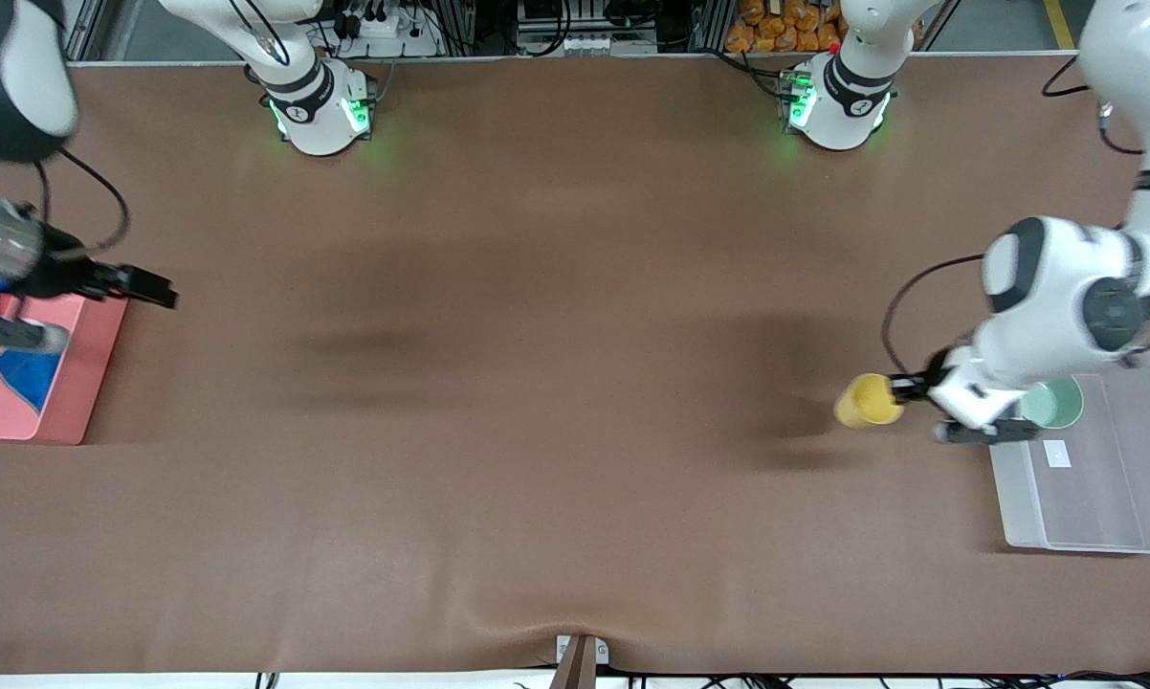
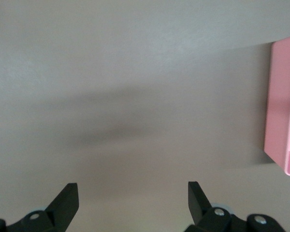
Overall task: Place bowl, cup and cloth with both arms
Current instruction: 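Grasp the yellow cup with the left gripper and lift it, then lower the yellow cup into the clear bin and open the left gripper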
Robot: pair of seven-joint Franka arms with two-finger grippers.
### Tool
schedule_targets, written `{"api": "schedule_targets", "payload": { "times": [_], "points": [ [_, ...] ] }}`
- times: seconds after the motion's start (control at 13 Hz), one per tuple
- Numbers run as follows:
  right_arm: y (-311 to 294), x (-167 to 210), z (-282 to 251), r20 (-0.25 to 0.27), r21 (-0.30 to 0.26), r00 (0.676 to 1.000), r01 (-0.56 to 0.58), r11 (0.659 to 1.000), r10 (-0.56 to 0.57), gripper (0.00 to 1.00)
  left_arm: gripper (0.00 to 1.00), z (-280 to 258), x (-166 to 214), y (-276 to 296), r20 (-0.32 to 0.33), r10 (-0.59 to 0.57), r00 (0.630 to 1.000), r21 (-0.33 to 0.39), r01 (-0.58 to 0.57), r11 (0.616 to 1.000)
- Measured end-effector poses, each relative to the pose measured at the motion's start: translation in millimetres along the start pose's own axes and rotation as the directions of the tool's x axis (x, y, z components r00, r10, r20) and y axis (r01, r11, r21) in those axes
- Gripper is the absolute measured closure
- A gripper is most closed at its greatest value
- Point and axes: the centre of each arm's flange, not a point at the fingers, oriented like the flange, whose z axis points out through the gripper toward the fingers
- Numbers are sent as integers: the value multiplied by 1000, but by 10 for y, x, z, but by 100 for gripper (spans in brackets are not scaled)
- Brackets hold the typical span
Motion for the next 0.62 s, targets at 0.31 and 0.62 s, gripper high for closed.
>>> {"api": "schedule_targets", "payload": {
  "times": [0.31,0.62],
  "points": [
    [70,-239,-210,-56,7,998,-6,1000,7,0,98,-763,193,-1323,-110,138,984,42,-134,990],
    [-80,-206,-545,-159,13,987,22,1000,-20,0,98,-896,264,-2491,-158,281,947,99,-268,958]
  ]
}}
